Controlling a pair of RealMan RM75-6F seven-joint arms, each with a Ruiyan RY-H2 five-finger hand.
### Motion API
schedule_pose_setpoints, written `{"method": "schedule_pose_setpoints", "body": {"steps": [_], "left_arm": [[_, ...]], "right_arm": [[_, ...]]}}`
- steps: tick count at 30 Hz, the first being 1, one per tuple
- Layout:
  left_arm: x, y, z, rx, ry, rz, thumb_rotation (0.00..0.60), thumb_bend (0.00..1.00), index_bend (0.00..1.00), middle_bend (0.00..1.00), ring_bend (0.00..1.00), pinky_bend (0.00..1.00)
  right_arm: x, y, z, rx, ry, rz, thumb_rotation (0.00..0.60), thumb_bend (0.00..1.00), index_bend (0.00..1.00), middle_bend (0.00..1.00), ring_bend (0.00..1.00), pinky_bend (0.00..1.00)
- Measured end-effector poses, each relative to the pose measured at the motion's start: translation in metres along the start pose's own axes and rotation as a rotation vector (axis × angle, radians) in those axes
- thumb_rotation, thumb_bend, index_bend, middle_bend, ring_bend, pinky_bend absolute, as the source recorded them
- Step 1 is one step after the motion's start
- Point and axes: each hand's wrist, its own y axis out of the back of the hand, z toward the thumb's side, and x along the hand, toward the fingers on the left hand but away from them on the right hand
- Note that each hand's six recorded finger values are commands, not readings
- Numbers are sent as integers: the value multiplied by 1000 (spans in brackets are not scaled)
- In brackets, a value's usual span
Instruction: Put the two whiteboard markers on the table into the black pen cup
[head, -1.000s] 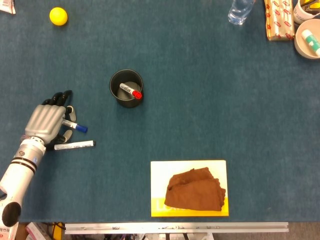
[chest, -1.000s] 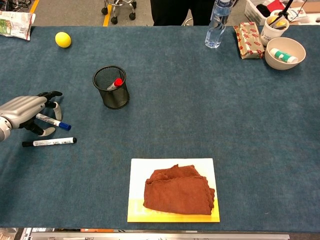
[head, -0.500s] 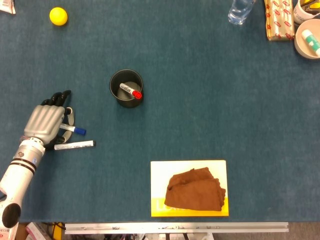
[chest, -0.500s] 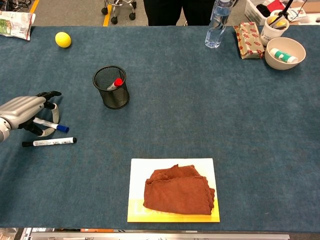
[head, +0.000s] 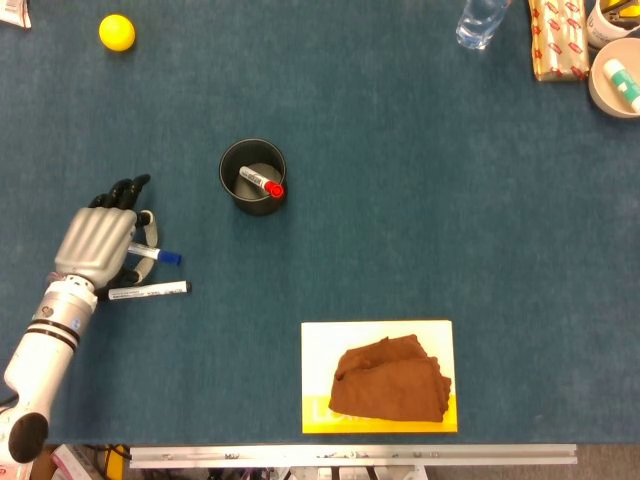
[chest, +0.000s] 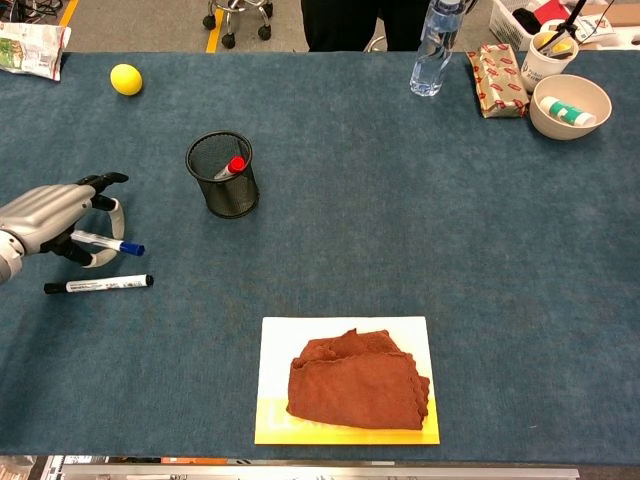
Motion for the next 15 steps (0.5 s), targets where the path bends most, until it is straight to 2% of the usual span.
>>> {"method": "schedule_pose_setpoints", "body": {"steps": [8,15], "left_arm": [[-3,21,18,-28,-11,95,600,330,613,40,0,173],[-3,59,43,-95,-56,251,600,331,622,55,0,173]], "right_arm": [[0,-1,0,-2,1,5,600,0,396,365,267,399],[0,-3,1,-4,4,16,600,0,396,365,267,399]]}}
